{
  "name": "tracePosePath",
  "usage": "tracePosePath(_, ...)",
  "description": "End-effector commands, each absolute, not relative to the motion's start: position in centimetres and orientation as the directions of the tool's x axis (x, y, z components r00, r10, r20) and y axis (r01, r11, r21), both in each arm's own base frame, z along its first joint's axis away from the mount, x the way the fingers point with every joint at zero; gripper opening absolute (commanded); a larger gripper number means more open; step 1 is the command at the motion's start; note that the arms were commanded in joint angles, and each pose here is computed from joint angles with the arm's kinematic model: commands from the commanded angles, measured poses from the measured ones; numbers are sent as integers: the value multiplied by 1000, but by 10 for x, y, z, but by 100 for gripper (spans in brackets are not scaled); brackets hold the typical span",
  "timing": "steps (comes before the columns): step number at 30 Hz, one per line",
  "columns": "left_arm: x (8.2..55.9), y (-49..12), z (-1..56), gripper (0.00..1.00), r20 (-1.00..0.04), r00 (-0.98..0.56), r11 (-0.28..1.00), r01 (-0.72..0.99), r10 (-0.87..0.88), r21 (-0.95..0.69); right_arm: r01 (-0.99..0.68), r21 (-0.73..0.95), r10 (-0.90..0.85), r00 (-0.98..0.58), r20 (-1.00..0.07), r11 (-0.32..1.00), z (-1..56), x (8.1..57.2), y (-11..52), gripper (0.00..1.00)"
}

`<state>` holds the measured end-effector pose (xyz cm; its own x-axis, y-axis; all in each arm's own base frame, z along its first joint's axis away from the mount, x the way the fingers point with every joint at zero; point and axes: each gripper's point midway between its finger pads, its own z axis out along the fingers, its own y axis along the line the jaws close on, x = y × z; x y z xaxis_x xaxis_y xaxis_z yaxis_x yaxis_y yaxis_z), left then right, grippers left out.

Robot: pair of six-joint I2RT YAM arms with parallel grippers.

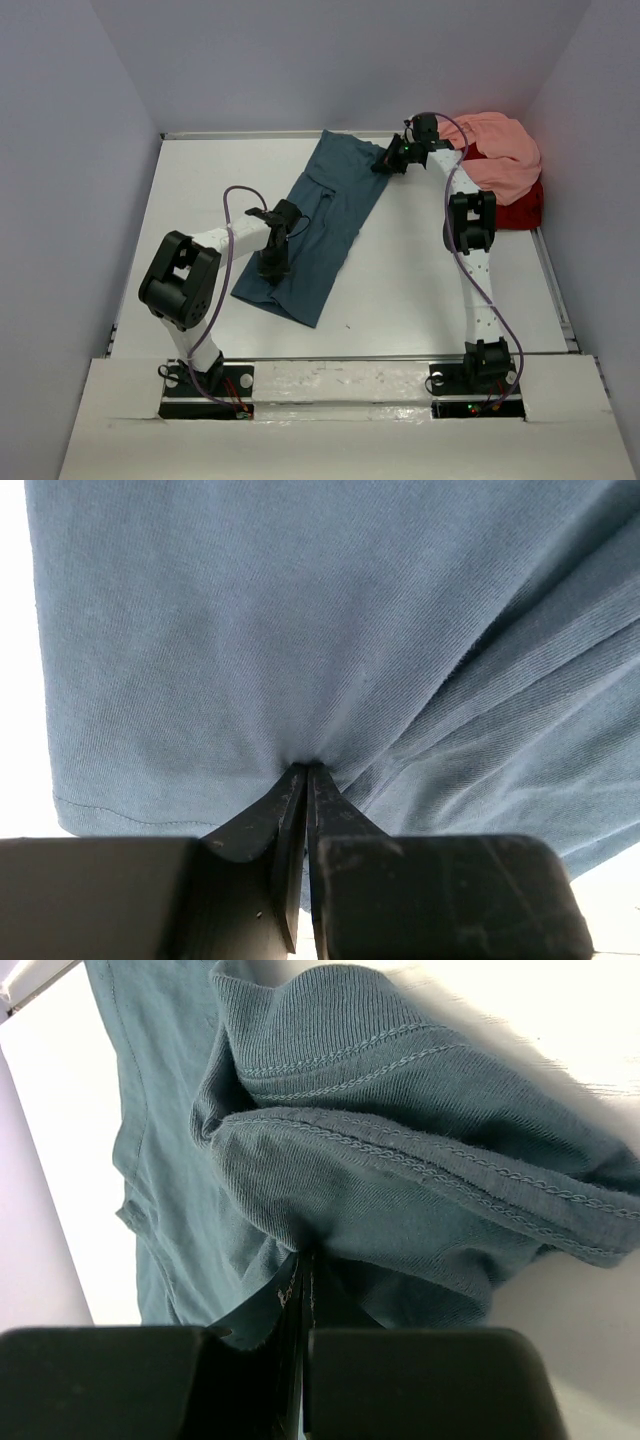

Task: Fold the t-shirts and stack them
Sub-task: Rotate the tshirt 90 degrees

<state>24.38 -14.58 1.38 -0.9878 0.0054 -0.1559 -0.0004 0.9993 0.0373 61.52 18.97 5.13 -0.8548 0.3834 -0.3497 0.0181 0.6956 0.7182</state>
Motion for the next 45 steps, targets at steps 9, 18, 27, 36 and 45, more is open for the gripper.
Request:
tracePosePath(9,198,-160,-27,16,16,-998,998,56,56,-33,-108,715,358,-808,-468,690,85,633,210,0)
tracePosePath(18,177,-205,-31,16,53,-982,983,179,181,-50,-127,713,338,-814,-472,689,79,629,235,0)
tracePosePath(27,170,-234,-23,16,61,-968,968,235,241,-92,-158,681,299,-811,-502,715,72,625,248,0)
tracePosePath(36,166,-254,-20,16,59,-955,952,281,289,-119,-203,673,248,-823,-510,711,69,612,278,0)
tracePosePath(45,165,-271,-18,16,59,-946,943,311,320,-116,-226,676,215,-837,-503,701,65,600,303,0)
